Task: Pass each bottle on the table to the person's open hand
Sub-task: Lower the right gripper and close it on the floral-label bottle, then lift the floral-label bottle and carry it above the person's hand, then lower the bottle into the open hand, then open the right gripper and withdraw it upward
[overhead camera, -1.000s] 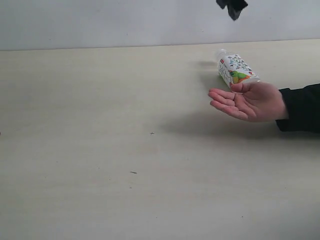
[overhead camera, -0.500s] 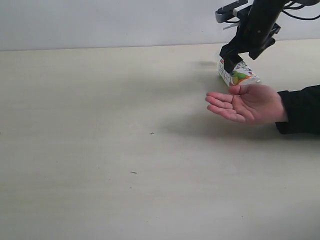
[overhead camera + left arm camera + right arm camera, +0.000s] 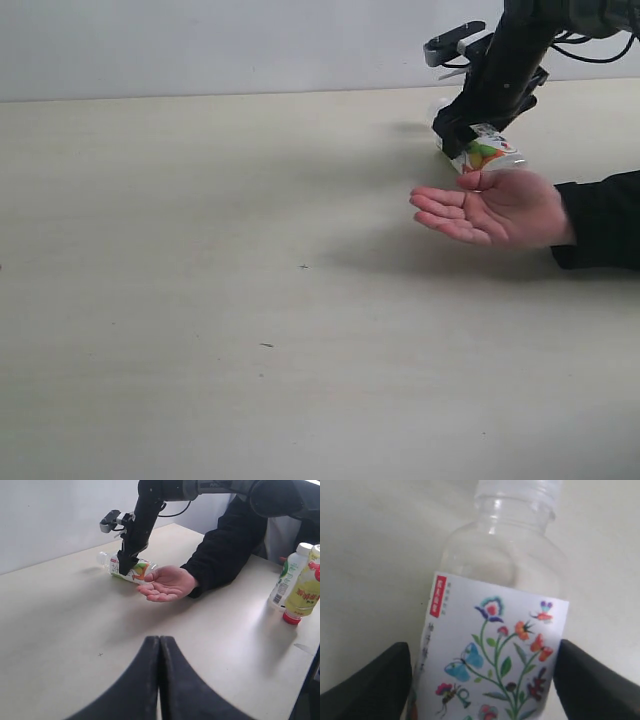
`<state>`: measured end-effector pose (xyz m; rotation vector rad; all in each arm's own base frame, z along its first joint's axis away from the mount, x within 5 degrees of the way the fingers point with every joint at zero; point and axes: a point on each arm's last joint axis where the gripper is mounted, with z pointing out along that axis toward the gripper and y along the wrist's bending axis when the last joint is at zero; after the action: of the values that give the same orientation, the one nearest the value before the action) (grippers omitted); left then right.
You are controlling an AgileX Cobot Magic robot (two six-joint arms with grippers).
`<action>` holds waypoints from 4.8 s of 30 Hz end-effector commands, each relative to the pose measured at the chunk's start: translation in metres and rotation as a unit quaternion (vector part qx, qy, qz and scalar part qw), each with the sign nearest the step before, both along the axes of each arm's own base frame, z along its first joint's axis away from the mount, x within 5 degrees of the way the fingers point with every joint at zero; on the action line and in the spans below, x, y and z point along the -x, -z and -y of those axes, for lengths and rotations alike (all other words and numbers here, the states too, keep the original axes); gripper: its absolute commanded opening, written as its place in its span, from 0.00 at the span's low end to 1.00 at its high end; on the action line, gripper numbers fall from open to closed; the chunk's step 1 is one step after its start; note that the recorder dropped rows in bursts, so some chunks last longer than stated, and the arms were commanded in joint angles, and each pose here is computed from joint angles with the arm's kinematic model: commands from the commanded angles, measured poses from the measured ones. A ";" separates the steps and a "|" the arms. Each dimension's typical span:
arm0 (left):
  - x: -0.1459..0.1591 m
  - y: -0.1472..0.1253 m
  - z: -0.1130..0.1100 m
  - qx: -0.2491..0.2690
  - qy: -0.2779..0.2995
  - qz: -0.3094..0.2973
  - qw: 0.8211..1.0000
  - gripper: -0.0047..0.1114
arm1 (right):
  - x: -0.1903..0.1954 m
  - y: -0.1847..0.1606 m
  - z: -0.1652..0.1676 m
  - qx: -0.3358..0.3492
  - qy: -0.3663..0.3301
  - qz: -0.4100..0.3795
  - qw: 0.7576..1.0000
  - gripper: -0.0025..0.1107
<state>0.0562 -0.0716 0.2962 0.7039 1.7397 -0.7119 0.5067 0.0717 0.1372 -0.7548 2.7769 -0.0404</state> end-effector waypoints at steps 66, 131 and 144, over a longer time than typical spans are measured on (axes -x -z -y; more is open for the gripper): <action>0.000 0.001 0.000 -0.001 0.002 0.006 1.000 0.04 | 0.206 -0.216 -0.017 -0.101 0.088 0.053 0.990 0.02; 0.000 0.001 0.000 -0.001 0.002 0.006 1.000 0.04 | 0.167 -0.058 -0.025 -0.113 0.155 0.062 0.979 0.49; 0.000 0.001 0.000 -0.001 0.002 0.006 1.000 0.04 | 0.174 -0.087 -0.023 -0.127 0.146 0.101 0.976 0.74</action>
<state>0.0561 -0.0717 0.2963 0.7045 1.7385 -0.7135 0.3376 0.0949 0.2057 -0.2431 2.6698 0.1683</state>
